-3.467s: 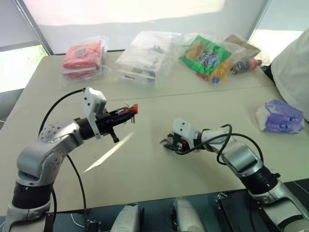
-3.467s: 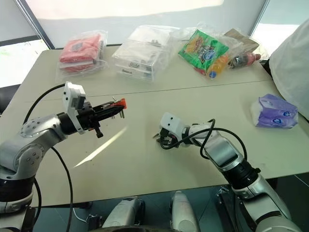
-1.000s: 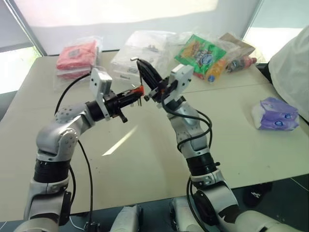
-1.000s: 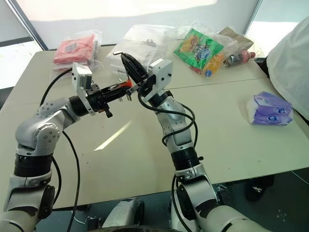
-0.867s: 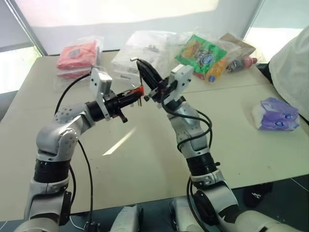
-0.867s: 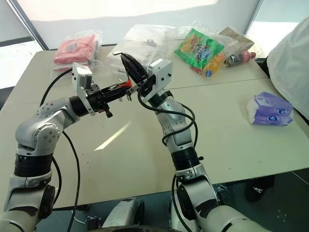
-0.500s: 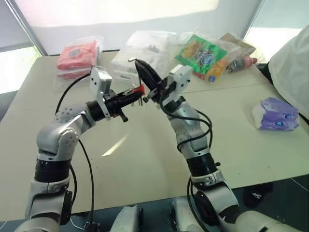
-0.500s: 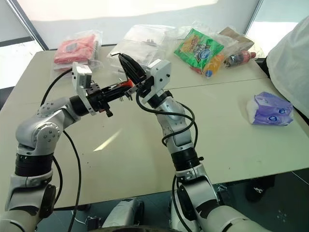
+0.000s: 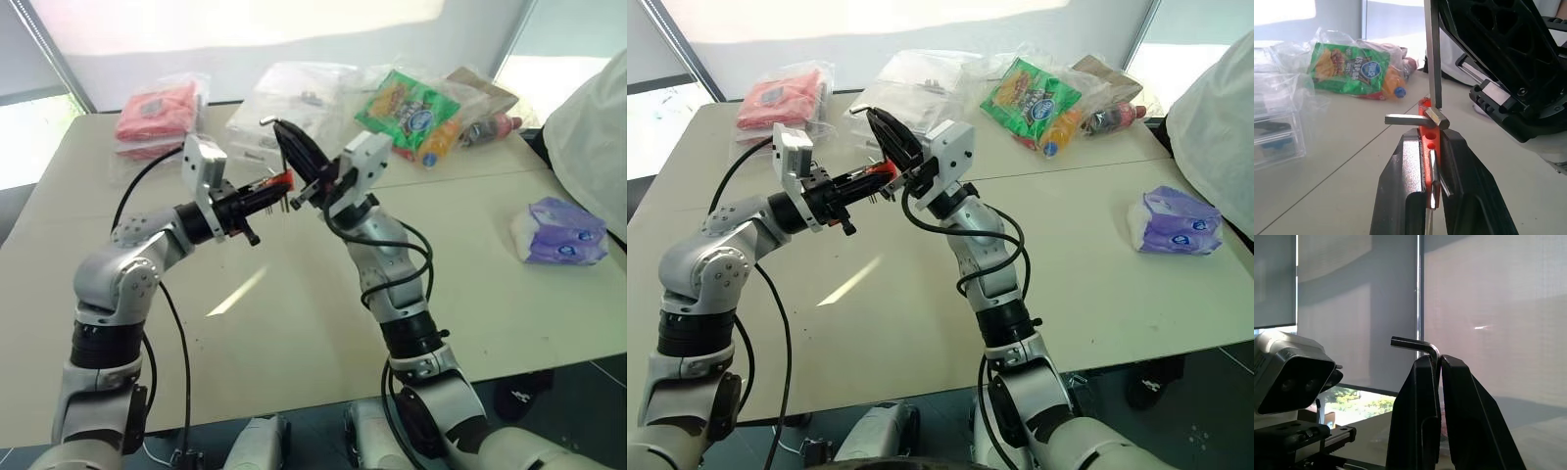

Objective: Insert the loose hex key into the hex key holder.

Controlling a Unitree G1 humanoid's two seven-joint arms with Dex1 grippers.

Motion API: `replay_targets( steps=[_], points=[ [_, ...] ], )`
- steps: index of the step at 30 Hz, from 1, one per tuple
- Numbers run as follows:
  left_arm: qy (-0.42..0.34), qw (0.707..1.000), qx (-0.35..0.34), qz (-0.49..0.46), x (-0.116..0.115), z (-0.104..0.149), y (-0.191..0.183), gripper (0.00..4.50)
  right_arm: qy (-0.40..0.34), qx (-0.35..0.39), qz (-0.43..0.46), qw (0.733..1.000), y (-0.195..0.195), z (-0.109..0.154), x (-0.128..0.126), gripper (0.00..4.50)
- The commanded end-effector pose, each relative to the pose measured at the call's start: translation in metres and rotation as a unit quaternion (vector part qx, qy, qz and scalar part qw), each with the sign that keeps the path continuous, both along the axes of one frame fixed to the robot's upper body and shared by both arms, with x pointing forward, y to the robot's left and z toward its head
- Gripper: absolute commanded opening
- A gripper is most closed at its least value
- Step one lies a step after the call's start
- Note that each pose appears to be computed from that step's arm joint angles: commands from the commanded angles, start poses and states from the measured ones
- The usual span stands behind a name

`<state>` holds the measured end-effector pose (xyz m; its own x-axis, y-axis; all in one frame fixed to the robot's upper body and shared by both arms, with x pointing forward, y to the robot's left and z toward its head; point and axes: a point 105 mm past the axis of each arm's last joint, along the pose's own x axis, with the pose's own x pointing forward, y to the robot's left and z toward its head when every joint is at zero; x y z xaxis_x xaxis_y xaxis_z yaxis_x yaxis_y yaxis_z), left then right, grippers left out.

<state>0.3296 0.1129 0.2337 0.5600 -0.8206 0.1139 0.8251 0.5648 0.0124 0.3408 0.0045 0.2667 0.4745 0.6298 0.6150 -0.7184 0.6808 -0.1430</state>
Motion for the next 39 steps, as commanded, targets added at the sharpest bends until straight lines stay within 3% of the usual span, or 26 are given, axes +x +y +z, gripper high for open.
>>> replay_targets(
  steps=[1, 15, 18, 24, 28, 35, 39],
  points=[
    [-0.038, 0.999, -0.013, -0.015, -0.008, 0.021, -0.002, 0.00, -0.022, 0.008, -0.005, 1.000, 0.000, 0.011, -0.002, 0.01],
    [-0.040, 0.999, -0.022, -0.006, -0.007, 0.025, 0.000, 0.00, -0.010, -0.005, 0.010, 1.000, 0.002, 0.004, -0.004, 0.01],
    [-0.040, 0.999, -0.023, -0.005, -0.006, 0.026, 0.000, 0.00, 0.000, -0.015, 0.016, 1.000, 0.002, -0.002, -0.005, 0.98],
    [-0.039, 0.999, -0.022, -0.005, -0.006, 0.024, -0.001, 0.00, 0.002, -0.043, -0.002, 0.999, -0.013, -0.014, -0.007, 3.82],
    [-0.033, 0.999, -0.023, -0.007, -0.005, 0.020, -0.005, 0.00, 0.026, -0.072, -0.014, 0.997, -0.049, -0.032, -0.015, 3.82],
    [0.010, 0.998, -0.048, -0.041, -0.002, 0.004, -0.034, 0.00, 0.156, -0.158, -0.016, 0.975, -0.133, -0.082, -0.038, 3.82],
    [0.074, 0.992, -0.076, -0.063, 0.004, -0.017, -0.063, 0.00, 0.168, -0.196, -0.051, 0.965, -0.161, -0.084, -0.040, 3.82]
  ],
)
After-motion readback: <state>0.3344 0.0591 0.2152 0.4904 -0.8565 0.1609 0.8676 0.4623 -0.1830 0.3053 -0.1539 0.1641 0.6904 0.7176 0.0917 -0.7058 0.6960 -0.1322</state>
